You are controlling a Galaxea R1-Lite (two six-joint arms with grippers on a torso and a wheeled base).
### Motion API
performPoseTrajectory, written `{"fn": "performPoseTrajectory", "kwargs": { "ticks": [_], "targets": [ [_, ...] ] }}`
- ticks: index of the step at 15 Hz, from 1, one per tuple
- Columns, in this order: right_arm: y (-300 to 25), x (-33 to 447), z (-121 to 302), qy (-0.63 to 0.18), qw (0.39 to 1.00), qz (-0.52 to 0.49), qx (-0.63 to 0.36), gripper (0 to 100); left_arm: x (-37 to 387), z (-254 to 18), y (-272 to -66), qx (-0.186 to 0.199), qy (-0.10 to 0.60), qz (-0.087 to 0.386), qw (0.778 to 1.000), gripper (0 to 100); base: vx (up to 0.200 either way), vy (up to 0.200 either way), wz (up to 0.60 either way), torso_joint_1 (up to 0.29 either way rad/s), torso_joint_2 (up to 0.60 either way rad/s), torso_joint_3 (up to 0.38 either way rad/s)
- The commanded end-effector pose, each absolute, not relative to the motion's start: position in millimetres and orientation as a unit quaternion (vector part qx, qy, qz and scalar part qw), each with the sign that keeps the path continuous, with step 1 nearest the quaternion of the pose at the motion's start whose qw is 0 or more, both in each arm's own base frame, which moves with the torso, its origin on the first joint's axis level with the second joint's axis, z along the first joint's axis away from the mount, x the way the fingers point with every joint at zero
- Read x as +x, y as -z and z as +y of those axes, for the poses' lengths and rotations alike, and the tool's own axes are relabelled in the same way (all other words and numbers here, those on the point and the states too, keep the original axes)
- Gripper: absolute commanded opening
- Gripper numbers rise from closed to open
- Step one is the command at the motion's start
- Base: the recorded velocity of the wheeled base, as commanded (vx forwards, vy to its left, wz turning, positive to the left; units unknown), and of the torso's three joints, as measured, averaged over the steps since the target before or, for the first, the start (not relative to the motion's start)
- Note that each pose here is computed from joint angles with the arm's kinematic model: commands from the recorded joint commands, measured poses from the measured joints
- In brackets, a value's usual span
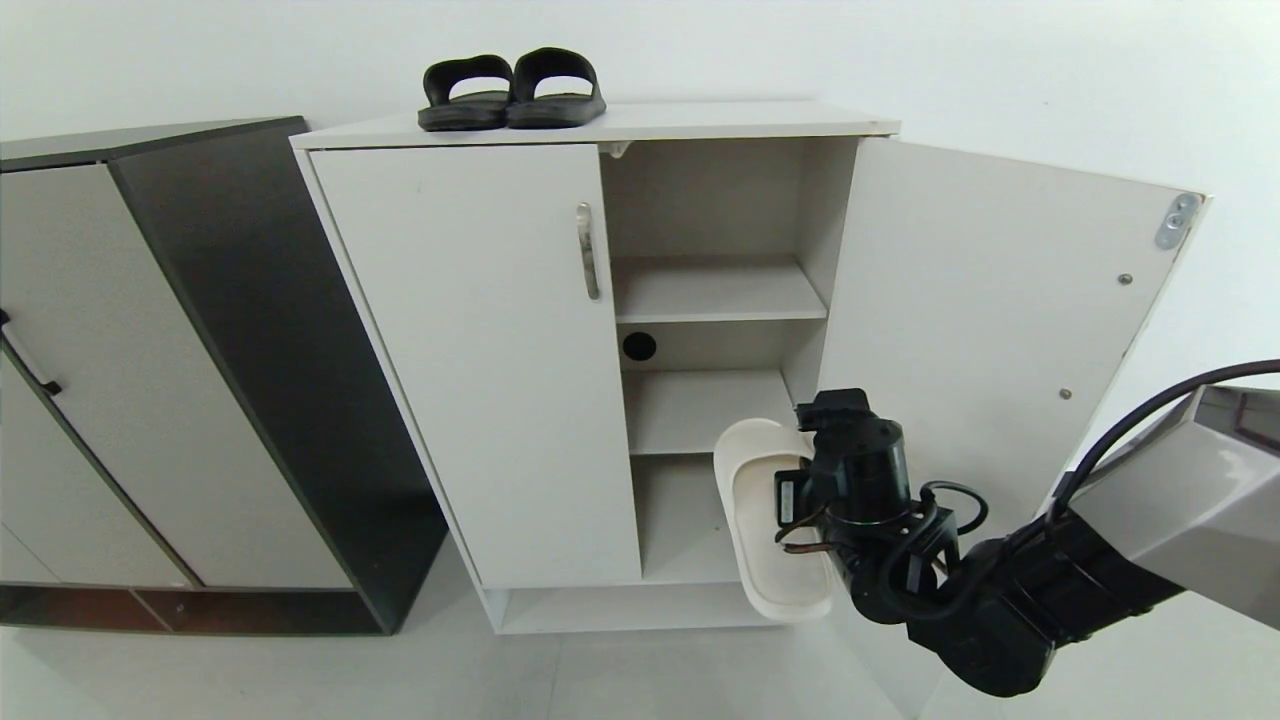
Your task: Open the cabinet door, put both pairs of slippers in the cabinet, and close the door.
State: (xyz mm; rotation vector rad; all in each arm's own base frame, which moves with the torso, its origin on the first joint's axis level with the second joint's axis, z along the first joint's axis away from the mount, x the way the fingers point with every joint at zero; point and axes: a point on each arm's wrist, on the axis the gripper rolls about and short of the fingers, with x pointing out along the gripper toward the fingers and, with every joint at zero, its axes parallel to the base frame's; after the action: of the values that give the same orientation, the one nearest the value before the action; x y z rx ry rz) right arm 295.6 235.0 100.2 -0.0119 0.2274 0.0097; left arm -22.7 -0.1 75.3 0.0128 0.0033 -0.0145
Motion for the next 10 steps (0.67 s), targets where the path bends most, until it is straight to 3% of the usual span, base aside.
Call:
{"fn": "performPoseTrajectory", "kwargs": {
  "ticks": [1,10],
  "targets": [
    [-101.0,298.3,230.3,0.002,0.994,0.113,-0.006,0,-22.6,-0.1,-75.4,0.006,0.007,0.002,1.0,0,0.0,0.0,0.0,0.0,0.0,0.0],
    [-98.6,300.1,228.1,0.003,0.993,0.117,-0.008,0,-22.6,-0.1,-75.2,0.006,0.007,0.003,1.0,0,0.0,0.0,0.0,0.0,0.0,0.0]
  ]
}}
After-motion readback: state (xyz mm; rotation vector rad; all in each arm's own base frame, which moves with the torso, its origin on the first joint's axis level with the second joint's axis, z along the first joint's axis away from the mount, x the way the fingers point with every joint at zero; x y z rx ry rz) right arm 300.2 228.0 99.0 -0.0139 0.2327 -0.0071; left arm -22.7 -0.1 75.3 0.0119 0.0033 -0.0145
